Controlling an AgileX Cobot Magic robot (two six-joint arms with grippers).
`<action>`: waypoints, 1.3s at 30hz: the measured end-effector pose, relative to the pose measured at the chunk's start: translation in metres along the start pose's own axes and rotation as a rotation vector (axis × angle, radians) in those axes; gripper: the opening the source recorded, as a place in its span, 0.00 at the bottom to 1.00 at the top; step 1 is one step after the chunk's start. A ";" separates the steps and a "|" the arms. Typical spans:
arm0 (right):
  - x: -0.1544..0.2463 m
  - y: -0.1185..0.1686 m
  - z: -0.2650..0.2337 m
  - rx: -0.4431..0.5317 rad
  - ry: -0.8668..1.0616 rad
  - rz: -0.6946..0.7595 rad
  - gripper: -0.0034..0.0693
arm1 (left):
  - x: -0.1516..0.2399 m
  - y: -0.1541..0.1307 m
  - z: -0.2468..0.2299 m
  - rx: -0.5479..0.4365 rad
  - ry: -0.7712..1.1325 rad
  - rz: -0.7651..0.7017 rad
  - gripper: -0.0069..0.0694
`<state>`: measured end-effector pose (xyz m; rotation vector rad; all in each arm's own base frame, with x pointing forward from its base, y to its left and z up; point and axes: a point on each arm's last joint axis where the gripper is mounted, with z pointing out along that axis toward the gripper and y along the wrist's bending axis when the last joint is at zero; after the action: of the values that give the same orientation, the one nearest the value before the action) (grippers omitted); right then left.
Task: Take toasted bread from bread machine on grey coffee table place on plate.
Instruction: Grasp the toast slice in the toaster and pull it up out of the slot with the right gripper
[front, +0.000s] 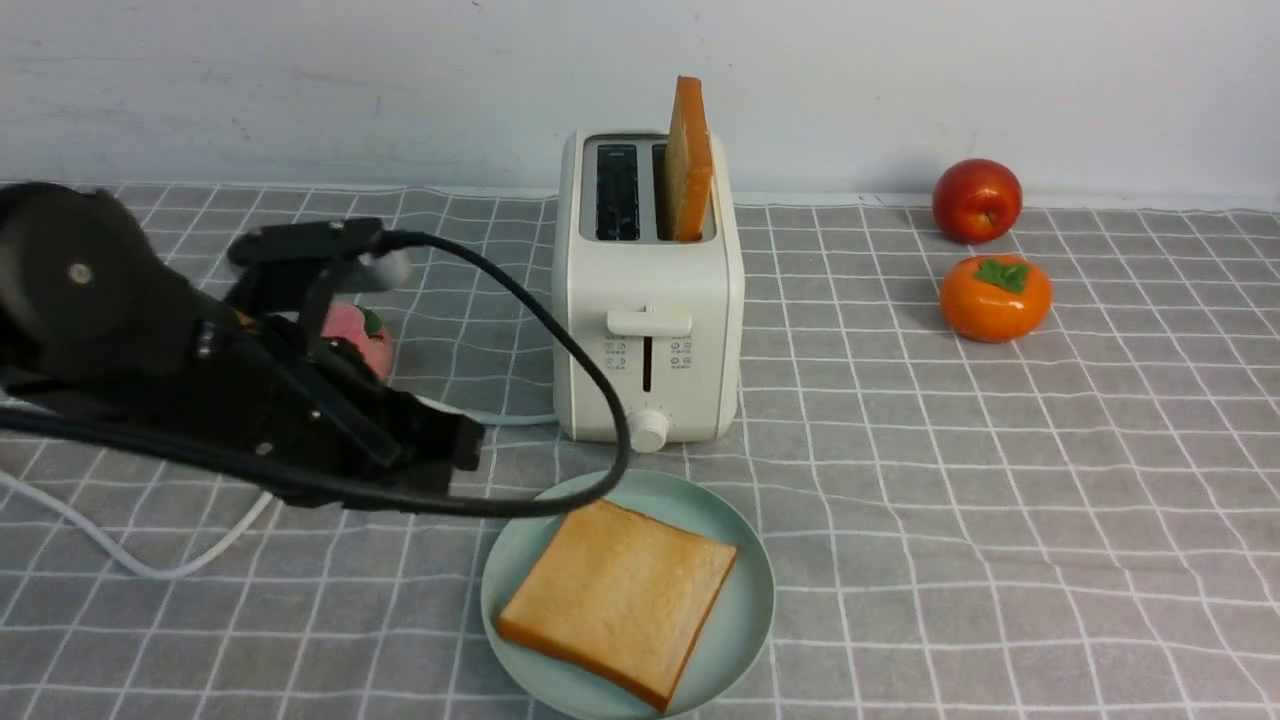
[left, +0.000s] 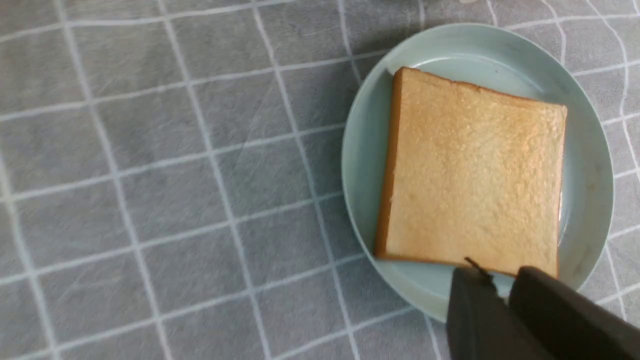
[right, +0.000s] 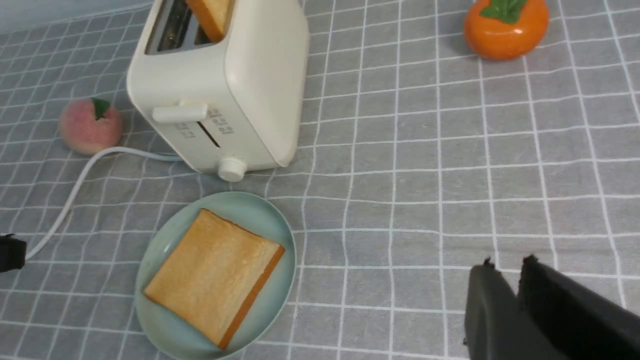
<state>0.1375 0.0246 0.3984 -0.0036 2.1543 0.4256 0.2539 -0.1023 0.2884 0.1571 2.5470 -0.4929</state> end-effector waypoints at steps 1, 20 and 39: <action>-0.009 0.001 0.004 -0.013 0.025 0.006 0.17 | 0.004 0.000 -0.010 -0.009 -0.015 -0.007 0.10; -0.078 0.080 0.185 -0.209 0.188 -0.157 0.45 | 0.135 0.013 -0.105 0.115 -0.363 -0.023 0.07; -0.096 0.098 0.380 -0.194 0.058 -0.167 0.52 | 0.172 0.017 -0.123 0.158 -0.455 0.015 0.07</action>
<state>0.4804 0.2173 0.3048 -0.3057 2.1412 0.5405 0.0517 -0.0380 0.2890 0.1065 2.0627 -0.6427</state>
